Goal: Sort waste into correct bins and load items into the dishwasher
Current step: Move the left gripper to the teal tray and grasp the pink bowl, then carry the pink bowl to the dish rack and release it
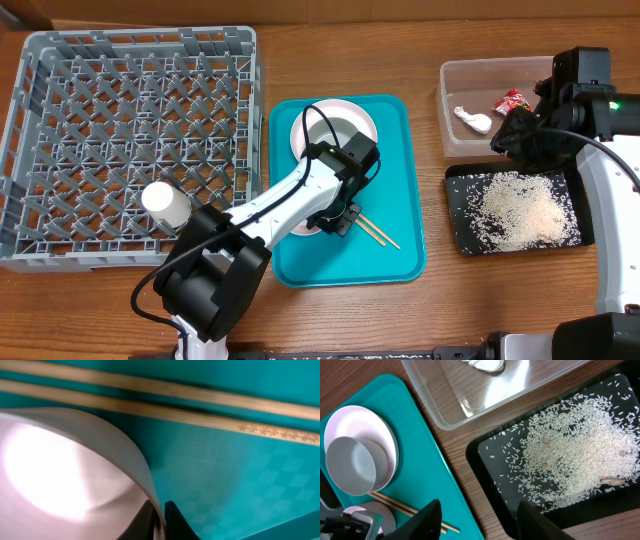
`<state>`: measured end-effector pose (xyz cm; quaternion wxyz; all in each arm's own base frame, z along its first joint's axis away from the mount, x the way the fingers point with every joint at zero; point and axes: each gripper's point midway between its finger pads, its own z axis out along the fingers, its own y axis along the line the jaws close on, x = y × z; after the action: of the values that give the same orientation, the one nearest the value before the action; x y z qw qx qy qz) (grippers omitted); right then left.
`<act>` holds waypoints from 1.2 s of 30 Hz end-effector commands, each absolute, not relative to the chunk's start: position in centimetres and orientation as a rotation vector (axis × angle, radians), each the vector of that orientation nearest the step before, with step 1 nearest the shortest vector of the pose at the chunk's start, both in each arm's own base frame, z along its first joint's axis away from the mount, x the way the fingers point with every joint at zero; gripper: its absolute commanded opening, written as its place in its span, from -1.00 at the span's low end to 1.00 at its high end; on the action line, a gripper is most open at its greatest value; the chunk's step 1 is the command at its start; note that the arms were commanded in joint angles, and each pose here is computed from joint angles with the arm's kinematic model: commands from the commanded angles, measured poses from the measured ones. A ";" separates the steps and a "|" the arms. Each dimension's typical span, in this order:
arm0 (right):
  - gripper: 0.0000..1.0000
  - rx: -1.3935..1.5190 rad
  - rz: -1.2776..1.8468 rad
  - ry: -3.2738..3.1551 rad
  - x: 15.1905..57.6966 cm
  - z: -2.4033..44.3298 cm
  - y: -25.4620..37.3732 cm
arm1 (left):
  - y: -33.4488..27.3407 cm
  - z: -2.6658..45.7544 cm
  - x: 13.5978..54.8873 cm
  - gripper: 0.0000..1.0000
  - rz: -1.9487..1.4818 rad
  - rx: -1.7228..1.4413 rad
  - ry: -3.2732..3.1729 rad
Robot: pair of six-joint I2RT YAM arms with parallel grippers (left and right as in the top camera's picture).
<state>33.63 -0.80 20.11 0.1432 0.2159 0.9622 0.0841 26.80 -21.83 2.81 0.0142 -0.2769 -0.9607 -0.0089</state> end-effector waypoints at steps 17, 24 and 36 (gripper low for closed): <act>0.00 0.585 0.240 2.735 33.6 21.8 -0.9 | -18.6 21.3 34.4 -0.92 0.376 -0.560 -3.434; 0.00 0.584 0.241 2.734 33.6 21.8 -0.9 | -11.2 24.2 40.0 -0.92 1.163 -0.384 -3.386; 0.00 0.585 0.241 2.735 33.6 21.8 -0.8 | 0.5 20.7 43.7 -0.92 1.852 -0.029 -3.163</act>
<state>33.36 -0.79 20.04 0.1385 0.2093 0.9645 0.0820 43.19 -0.64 19.93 -0.2315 -0.0007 -0.8778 0.4194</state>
